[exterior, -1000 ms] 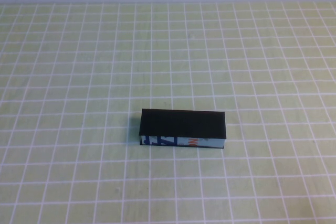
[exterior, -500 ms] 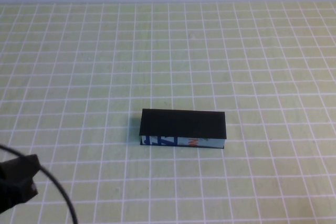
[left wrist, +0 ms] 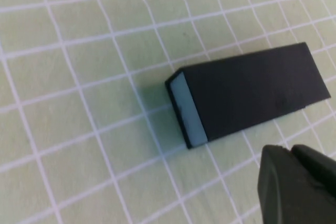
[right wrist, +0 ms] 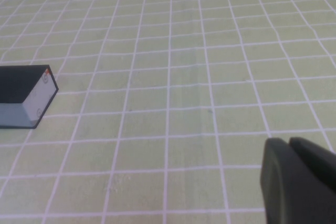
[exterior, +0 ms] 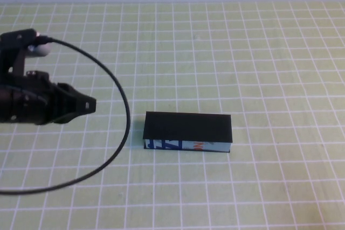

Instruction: Take glasses out of glasses case

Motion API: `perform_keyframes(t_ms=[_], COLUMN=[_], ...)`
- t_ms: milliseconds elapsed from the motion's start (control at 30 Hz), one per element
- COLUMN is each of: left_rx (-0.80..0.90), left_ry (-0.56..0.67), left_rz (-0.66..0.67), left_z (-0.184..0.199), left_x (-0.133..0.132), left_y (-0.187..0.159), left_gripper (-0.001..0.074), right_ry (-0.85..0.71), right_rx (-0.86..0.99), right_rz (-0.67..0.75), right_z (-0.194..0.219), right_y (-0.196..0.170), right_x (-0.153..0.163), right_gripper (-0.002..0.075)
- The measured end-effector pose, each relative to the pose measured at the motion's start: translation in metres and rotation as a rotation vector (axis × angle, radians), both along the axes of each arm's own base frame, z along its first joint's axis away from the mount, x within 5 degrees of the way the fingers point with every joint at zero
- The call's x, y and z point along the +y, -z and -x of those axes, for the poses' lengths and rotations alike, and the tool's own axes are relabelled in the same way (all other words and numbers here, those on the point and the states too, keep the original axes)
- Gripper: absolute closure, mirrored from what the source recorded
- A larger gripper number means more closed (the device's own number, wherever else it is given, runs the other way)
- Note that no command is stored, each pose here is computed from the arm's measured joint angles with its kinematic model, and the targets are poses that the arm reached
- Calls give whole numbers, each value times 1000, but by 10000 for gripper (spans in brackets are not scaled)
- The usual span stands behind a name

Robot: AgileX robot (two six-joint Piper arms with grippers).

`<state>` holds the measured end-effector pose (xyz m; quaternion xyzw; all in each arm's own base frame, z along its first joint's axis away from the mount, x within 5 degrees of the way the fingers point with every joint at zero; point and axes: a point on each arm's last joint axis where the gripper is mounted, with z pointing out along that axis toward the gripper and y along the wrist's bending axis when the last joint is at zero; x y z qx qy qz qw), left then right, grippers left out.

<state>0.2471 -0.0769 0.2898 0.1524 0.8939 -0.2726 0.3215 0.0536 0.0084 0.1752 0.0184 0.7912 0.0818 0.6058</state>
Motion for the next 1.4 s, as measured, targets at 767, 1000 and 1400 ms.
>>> perform_keyframes(t_ms=[767,1000,1400], left_rx=[63,111,210], left_ry=[172,183,179], left_rz=[38,53,101], left_z=[-147,-166,-173], left_x=[-65,-74,-79], left_y=[75,103,146], left_gripper=[739,739,739], right_ry=[0,0,16], right_rx=[0,0,-78], right_rz=[0,0,-9], right_z=[0,0,-2], right_y=[0,0,-7], right_x=[0,0,-1], right_gripper=[743,743,743])
